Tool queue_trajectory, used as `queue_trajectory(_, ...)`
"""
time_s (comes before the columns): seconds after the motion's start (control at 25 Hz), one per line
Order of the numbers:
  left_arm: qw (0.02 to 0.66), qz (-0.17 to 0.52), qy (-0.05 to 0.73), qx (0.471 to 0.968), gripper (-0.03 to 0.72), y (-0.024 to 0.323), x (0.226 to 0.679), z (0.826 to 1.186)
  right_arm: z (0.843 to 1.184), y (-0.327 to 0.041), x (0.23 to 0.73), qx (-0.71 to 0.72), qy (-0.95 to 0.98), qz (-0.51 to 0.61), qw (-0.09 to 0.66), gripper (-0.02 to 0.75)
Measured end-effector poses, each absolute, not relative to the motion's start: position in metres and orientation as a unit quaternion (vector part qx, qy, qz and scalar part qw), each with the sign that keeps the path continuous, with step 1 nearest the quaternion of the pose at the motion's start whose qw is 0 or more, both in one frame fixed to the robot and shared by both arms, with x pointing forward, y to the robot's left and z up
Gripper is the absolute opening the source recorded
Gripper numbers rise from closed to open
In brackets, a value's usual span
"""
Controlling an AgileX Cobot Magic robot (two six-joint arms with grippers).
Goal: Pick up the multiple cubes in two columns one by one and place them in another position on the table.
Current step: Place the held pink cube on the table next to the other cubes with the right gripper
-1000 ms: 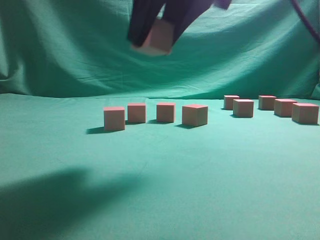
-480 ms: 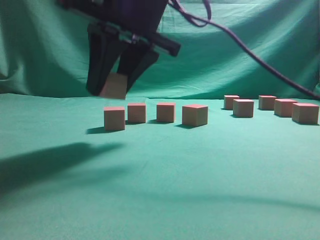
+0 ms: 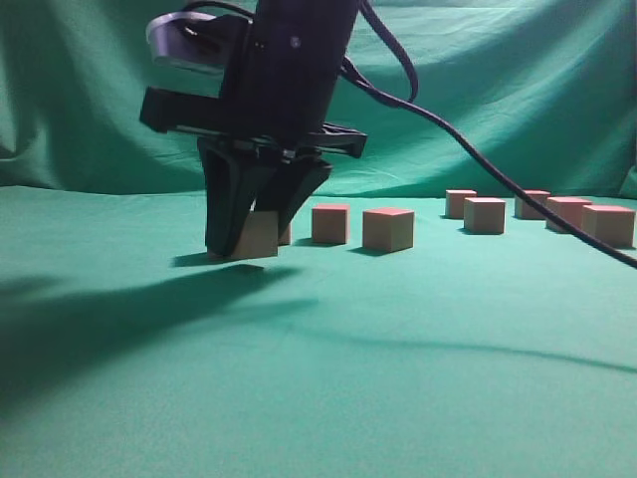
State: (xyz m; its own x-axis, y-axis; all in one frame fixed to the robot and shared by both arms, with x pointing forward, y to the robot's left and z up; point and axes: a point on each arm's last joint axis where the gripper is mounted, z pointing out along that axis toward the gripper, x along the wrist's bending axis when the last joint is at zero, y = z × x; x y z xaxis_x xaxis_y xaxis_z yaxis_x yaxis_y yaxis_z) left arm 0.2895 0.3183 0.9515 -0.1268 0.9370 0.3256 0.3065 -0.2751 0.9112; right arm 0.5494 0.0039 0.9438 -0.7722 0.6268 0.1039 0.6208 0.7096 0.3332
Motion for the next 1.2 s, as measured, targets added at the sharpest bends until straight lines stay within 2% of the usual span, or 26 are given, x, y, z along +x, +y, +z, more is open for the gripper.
queue_trajectory(0.72,0.294,0.536,0.525,0.592,0.000,0.318,0.290,0.951,0.935,0.004,0.553,0.331,0.928,0.171,0.022,0.255)
queue_trajectory(0.88,0.294,0.536,0.525,0.592,0.000,0.318,0.290,0.951,0.936,0.003,0.552,0.330,0.930,0.162,0.016,0.459)
queue_trajectory(0.92,0.294,0.536,0.525,0.592,0.000,0.318,0.290,0.951,0.936,0.003,0.551,0.330,0.931,0.158,0.012,0.524)
queue_trajectory(0.96,0.294,0.536,0.525,0.592,0.000,0.318,0.290,0.951,0.940,0.003,0.550,0.328,0.934,0.145,0.002,0.621)
queue_trajectory(1.0,0.294,0.536,0.525,0.592,0.000,0.318,0.290,0.951,0.944,0.003,0.551,0.325,0.936,0.135,-0.002,0.650)
queue_trajectory(1.08,0.294,0.536,0.525,0.592,0.000,0.318,0.290,0.951,0.954,0.004,0.552,0.317,0.941,0.119,-0.004,0.643)
queue_trajectory(1.12,0.294,0.536,0.525,0.592,0.000,0.318,0.290,0.951,0.960,0.003,0.553,0.314,0.943,0.110,-0.004,0.683)
queue_trajectory(1.2,0.294,0.536,0.525,0.592,0.000,0.318,0.290,0.951,0.974,0.003,0.557,0.311,0.946,0.094,0.009,0.669)
